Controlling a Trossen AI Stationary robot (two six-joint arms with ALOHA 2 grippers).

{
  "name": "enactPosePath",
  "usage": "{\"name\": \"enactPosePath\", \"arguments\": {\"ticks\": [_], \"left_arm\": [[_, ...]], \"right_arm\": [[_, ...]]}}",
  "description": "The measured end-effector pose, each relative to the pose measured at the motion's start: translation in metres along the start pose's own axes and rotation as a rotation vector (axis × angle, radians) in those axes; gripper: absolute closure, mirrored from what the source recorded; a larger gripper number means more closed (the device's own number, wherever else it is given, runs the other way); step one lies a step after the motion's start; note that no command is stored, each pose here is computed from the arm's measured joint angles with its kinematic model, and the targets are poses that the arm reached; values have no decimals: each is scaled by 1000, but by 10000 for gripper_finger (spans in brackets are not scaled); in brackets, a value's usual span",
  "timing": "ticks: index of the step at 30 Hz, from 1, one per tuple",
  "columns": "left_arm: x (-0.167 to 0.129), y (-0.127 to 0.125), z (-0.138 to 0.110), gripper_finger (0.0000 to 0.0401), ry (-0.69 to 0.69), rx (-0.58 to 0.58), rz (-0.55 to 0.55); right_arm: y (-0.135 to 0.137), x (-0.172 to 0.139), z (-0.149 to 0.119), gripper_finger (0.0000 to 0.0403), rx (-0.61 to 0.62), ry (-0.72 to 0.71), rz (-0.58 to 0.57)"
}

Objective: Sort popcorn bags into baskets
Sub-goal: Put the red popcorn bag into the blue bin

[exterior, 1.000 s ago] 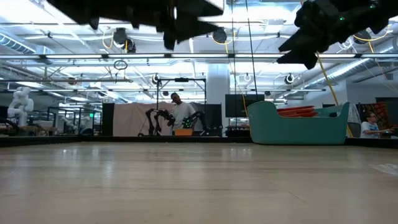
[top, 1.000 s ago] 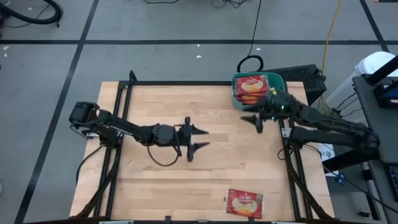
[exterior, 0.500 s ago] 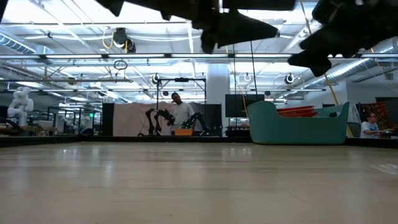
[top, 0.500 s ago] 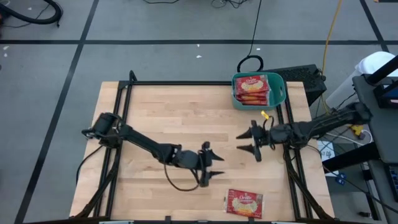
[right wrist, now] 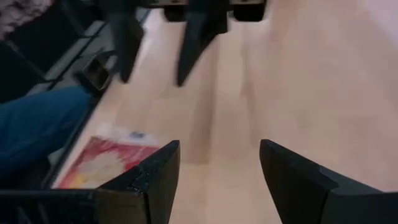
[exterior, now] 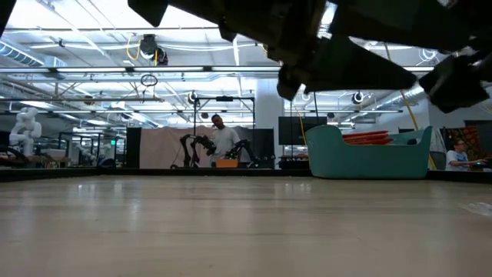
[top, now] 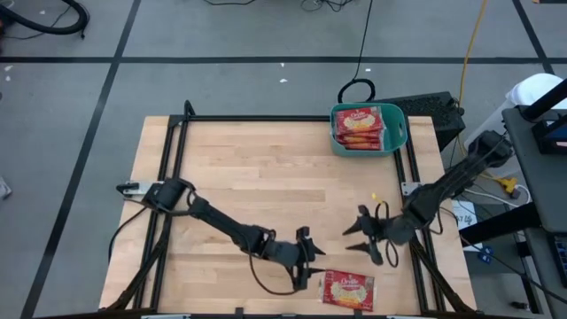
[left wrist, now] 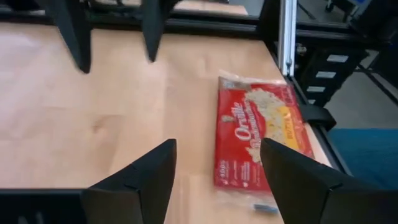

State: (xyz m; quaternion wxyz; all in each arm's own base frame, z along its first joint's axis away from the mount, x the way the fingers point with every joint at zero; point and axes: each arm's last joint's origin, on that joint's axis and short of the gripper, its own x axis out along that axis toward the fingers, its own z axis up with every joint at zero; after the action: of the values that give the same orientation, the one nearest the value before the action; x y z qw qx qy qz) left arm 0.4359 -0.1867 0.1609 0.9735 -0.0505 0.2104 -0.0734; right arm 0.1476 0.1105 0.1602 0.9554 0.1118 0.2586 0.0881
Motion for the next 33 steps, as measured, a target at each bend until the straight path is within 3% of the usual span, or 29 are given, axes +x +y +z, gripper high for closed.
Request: {"name": "enactPosePath", "arguments": {"ticks": [7, 14, 21, 25, 33], "left_arm": [[24, -18, -9, 148, 20, 13, -7], [33, -7, -17, 122, 109, 24, 40], [39, 7, -22, 146, 155, 11, -29], [46, 0, -34, 157, 128, 55, -75], [49, -5, -45, 176, 143, 51, -58]], "right_arm": [[26, 12, -14, 190, -9, -26, 92], [34, 20, -22, 190, -12, 15, 99], [37, 22, -27, 190, -22, 33, 105], [39, 21, -28, 190, -35, 34, 115], [40, 21, -28, 190, -71, 28, 123]]}}
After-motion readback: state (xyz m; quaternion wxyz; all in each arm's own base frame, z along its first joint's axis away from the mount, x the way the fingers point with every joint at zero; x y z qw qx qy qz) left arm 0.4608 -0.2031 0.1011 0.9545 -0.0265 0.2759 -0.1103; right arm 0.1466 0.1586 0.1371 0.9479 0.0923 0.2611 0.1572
